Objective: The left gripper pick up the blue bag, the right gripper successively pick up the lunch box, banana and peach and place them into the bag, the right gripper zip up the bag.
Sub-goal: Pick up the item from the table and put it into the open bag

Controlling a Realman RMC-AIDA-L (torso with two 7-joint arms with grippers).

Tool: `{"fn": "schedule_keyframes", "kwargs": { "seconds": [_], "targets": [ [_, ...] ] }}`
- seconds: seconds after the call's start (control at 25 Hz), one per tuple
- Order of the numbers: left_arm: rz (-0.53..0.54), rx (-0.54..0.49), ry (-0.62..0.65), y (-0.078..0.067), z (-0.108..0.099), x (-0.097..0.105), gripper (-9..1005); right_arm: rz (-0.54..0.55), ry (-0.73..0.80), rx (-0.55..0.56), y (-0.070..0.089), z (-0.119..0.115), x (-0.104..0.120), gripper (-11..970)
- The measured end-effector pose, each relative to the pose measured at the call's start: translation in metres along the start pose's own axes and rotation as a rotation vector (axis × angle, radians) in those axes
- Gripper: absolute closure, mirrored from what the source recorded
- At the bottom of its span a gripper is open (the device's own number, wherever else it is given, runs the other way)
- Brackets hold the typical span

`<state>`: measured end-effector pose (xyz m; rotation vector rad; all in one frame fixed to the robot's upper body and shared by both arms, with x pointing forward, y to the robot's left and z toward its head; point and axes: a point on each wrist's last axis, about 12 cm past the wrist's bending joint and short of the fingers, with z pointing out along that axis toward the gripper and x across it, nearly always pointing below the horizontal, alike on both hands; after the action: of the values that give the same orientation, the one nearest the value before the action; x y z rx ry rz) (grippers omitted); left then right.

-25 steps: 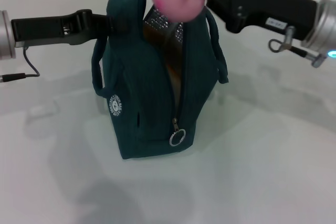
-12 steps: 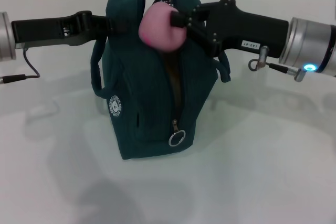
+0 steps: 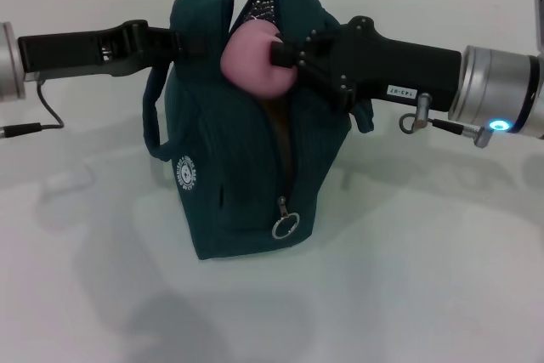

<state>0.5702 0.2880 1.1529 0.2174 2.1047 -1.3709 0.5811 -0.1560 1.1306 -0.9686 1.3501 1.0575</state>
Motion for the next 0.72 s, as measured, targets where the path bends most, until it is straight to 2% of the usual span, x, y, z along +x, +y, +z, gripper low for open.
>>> {"fn": "schedule_keyframes", "kwargs": {
  "seconds": [0.44, 0.72],
  "targets": [
    [-0.018, -0.021, -0.029, 0.006, -0.011, 0.003, 943, 0.038, -0.002, 0.010, 0.005, -0.013, 0.008, 919],
    [-0.026, -0.017, -0.030, 0.006, -0.010, 0.006, 943, 0.044, 0.013, -0.001, 0.005, -0.012, 0.008, 918]
  ]
}}
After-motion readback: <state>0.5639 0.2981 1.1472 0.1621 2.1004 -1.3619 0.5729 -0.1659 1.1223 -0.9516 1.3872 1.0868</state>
